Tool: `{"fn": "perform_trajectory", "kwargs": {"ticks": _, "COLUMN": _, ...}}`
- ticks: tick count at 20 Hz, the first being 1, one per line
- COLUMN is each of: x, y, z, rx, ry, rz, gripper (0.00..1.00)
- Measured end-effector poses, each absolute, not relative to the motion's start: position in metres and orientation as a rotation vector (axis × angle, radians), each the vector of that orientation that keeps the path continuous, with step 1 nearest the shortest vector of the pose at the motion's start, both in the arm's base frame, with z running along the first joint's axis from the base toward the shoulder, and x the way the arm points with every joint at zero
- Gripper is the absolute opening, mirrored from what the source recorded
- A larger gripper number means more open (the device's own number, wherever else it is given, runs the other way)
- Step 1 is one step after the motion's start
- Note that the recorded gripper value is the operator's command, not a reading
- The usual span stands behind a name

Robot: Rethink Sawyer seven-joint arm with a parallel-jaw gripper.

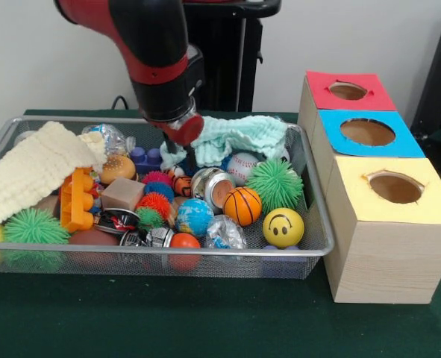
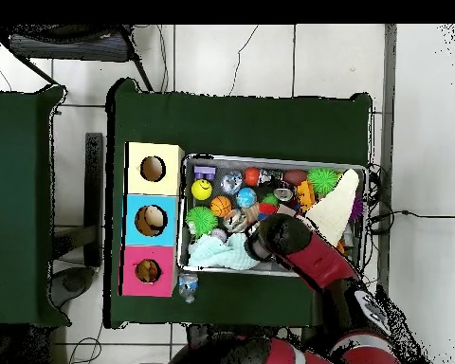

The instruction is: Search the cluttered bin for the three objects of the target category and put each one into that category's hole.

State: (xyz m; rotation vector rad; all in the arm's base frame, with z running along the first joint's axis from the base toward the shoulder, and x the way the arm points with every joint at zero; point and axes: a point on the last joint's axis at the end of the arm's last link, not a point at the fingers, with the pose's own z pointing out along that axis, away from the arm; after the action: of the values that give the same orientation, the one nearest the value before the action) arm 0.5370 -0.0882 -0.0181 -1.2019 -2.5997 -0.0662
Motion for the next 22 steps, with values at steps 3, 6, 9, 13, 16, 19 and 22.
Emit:
{"fn": "perform_trajectory", "kwargs": {"ticks": 3, "x": 0.537, "y": -0.104, "z": -0.031, "rx": -1.231, "ry": -2.581, "rz": -0.068, "gripper": 1.00}}
{"fn": "perform_trajectory", "kwargs": {"ticks": 6, "x": 0.539, "y": -0.114, "z": -0.038, "rx": -1.247, "ry": -2.575, "rz": -0.069, "gripper": 1.00}}
{"fn": "perform_trajectory", "kwargs": {"ticks": 9, "x": 0.544, "y": -0.120, "z": -0.039, "rx": -1.255, "ry": -2.578, "rz": -0.070, "gripper": 1.00}}
{"fn": "perform_trajectory", "kwargs": {"ticks": 13, "x": 0.550, "y": -0.123, "z": -0.034, "rx": -1.261, "ry": -2.591, "rz": -0.070, "gripper": 1.00}}
{"fn": "perform_trajectory", "kwargs": {"ticks": 16, "x": 0.554, "y": -0.125, "z": -0.027, "rx": -1.268, "ry": -2.602, "rz": -0.071, "gripper": 1.00}}
{"fn": "perform_trajectory", "kwargs": {"ticks": 19, "x": 0.559, "y": -0.126, "z": -0.020, "rx": -1.276, "ry": -2.614, "rz": -0.070, "gripper": 1.00}}
{"fn": "perform_trajectory", "kwargs": {"ticks": 22, "x": 0.567, "y": -0.125, "z": -0.010, "rx": -1.286, "ry": -2.630, "rz": -0.076, "gripper": 1.00}}
